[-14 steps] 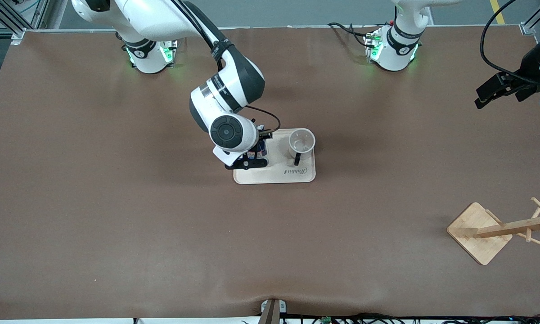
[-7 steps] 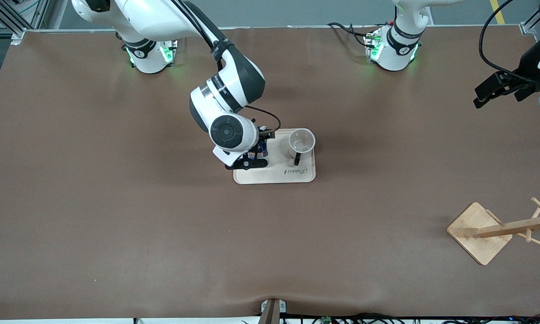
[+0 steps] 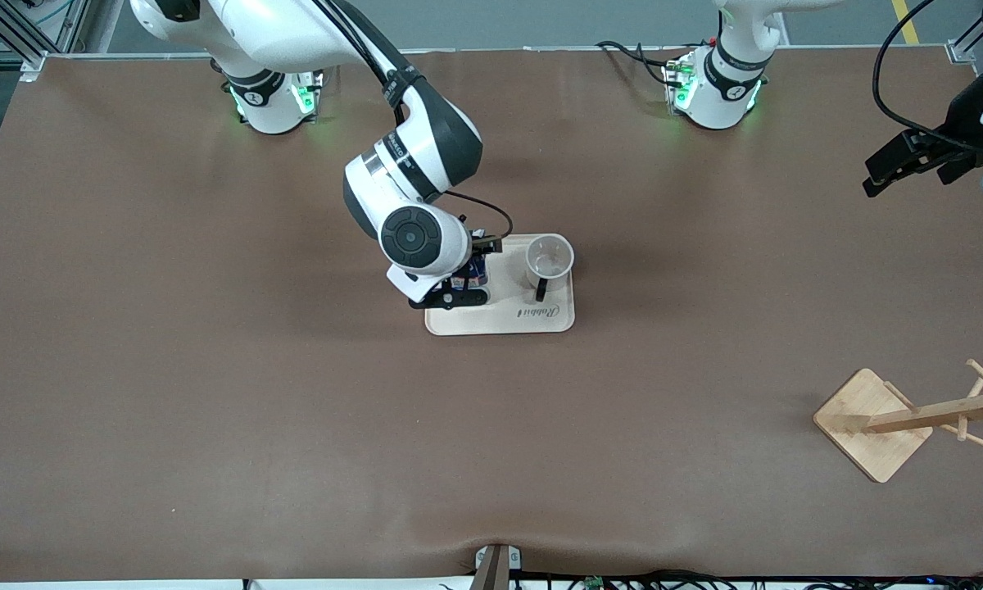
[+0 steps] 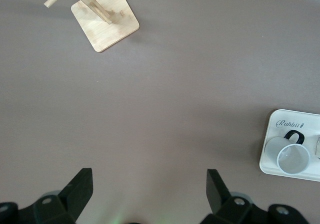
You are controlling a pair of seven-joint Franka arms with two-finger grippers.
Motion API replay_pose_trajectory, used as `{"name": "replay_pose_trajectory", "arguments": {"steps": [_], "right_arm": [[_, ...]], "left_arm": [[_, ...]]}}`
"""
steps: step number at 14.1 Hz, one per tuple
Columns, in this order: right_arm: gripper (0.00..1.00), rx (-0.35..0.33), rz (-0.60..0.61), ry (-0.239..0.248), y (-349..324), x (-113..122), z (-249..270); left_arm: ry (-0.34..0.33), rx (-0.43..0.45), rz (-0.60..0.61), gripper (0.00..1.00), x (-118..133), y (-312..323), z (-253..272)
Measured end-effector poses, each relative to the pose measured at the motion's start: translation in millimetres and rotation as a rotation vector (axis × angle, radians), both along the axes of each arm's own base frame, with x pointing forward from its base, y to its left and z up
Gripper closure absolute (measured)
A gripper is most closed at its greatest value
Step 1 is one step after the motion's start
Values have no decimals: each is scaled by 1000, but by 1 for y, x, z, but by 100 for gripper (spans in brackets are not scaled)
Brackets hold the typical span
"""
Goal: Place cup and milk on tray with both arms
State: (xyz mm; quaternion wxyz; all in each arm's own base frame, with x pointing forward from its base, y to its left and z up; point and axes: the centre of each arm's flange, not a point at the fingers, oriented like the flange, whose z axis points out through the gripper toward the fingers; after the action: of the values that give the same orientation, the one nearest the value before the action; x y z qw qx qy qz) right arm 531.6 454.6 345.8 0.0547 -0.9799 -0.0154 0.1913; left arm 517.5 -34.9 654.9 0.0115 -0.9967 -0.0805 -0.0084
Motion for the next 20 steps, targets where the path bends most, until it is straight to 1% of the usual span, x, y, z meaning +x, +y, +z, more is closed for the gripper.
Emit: {"name": "replay_pose_trajectory", "arguments": {"steps": [3, 5, 9, 10, 12, 14, 15, 16, 18, 19, 20], "right_arm": [[0, 17, -12, 35, -4, 4, 13], [0, 8, -15, 61, -15, 10, 26], [0, 57, -68, 77, -46, 30, 62], [0, 62, -84, 70, -58, 36, 71], [0, 81, -135, 34, -89, 55, 97], [0, 85, -188, 18, -135, 74, 126], [0, 70, -204, 17, -159, 81, 140], [0, 30, -207, 9, -183, 85, 151], [0, -78, -197, -21, -214, 88, 163], [0, -114, -199, -34, -221, 89, 167], [0, -135, -211, -48, -231, 91, 173]], "left_arm": [[-6, 0, 0, 0, 0, 0, 2], [-6, 0, 0, 0, 0, 0, 2], [-6, 0, 1, 0, 0, 0, 2], [-6, 0, 1, 0, 0, 0, 2], [-6, 0, 0, 0, 0, 0, 2], [-7, 0, -3, 0, 0, -2, 2], [-7, 0, -5, 0, 0, -3, 2], [-7, 0, -7, 0, 0, -4, 2], [-6, 0, -7, 0, 0, -4, 2], [-6, 0, -7, 0, 0, -4, 2], [-6, 0, -7, 0, 0, -4, 2]]}}
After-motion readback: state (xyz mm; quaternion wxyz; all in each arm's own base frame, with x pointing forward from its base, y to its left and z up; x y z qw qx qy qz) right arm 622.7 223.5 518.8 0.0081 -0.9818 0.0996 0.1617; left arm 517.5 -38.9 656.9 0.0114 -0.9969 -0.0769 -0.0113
